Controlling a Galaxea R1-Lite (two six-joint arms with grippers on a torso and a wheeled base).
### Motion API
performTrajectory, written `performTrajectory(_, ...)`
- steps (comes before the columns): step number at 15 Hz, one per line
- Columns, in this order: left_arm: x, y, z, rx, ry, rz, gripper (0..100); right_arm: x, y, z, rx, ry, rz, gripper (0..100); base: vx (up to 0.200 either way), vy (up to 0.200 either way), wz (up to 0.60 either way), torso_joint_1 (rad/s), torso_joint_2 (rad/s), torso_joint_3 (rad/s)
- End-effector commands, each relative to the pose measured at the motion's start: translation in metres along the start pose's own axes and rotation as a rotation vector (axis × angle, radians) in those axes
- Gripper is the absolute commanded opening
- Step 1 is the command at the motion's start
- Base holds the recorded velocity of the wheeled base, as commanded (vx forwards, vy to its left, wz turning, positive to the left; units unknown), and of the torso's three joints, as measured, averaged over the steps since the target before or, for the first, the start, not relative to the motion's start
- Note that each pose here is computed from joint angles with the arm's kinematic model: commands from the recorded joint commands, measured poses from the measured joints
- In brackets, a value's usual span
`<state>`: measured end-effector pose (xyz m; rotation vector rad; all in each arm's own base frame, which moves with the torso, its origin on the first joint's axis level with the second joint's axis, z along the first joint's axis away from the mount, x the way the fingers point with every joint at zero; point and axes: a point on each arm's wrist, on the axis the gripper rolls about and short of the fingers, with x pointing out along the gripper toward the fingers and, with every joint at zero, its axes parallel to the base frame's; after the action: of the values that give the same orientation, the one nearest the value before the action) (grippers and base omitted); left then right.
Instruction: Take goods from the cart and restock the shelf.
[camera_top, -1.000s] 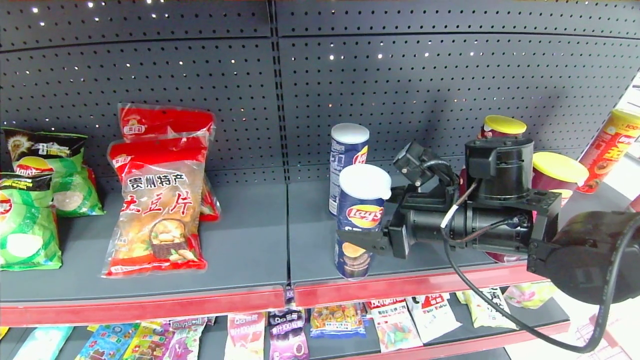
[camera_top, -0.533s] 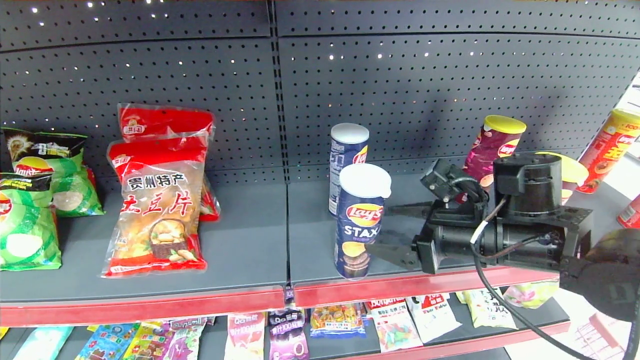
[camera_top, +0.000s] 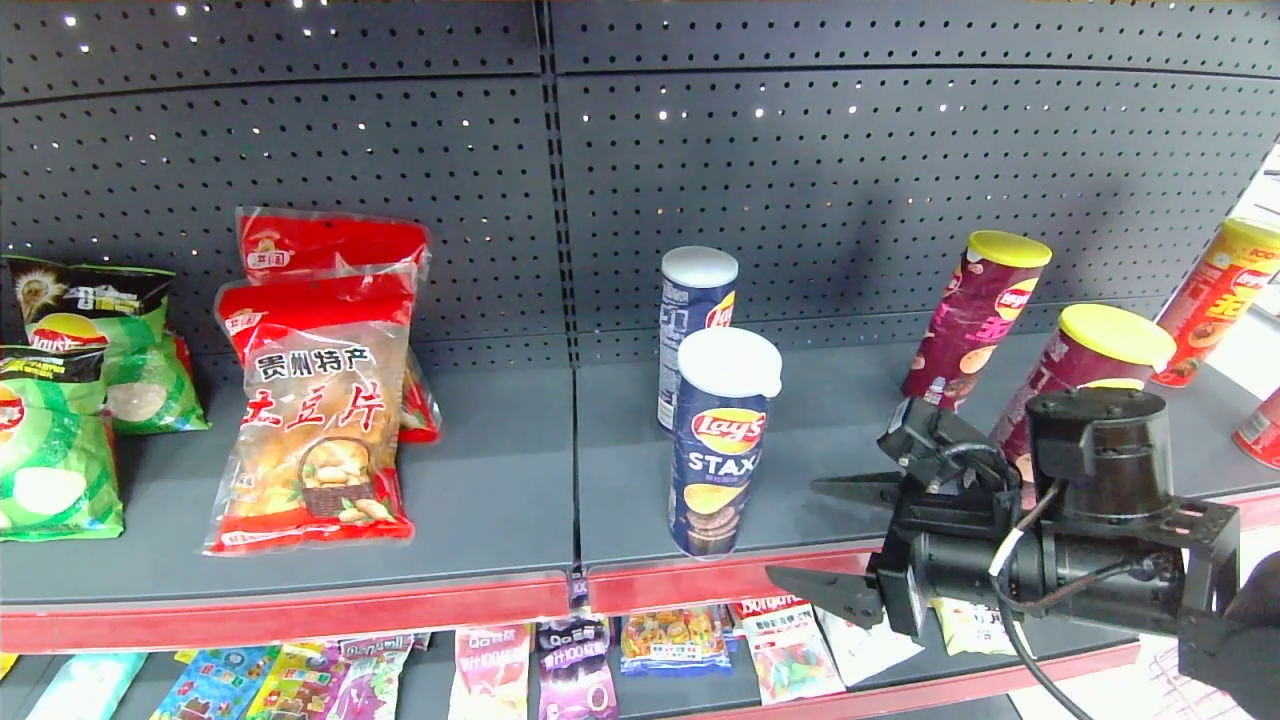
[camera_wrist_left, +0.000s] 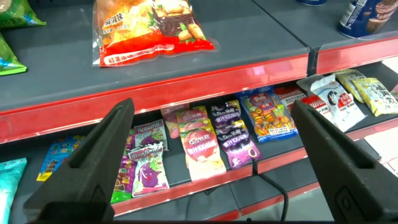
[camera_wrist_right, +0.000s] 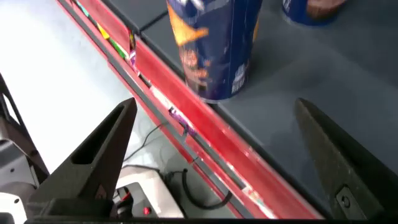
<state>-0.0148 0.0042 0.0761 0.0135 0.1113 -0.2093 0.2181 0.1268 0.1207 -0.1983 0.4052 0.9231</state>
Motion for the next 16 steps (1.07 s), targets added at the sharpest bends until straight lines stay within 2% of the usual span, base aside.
performTrajectory(1, 0.0, 0.0, 0.0, 0.0, 0.0, 0.001, 100, 0.005, -0.001, -0.008, 0.012, 0.035, 0.001, 100, 0.0, 0.0, 0.0, 0.0, 0.0, 0.0)
performTrajectory(6, 0.0, 0.0, 0.0, 0.0, 0.0, 0.001, 100, 0.012, -0.008, -0.016, 0.012, 0.092, -0.108, 100, 0.0, 0.0, 0.0, 0.0, 0.0, 0.0)
performTrajectory(8, 0.0, 0.0, 0.0, 0.0, 0.0, 0.001, 100, 0.02, -0.014, -0.011, 0.02, 0.105, -0.212, 100, 0.0, 0.0, 0.0, 0.0, 0.0, 0.0)
performTrajectory(16, 0.0, 0.0, 0.0, 0.0, 0.0, 0.001, 100, 0.048, -0.021, -0.005, 0.016, 0.127, -0.305, 100, 0.0, 0.0, 0.0, 0.0, 0.0, 0.0)
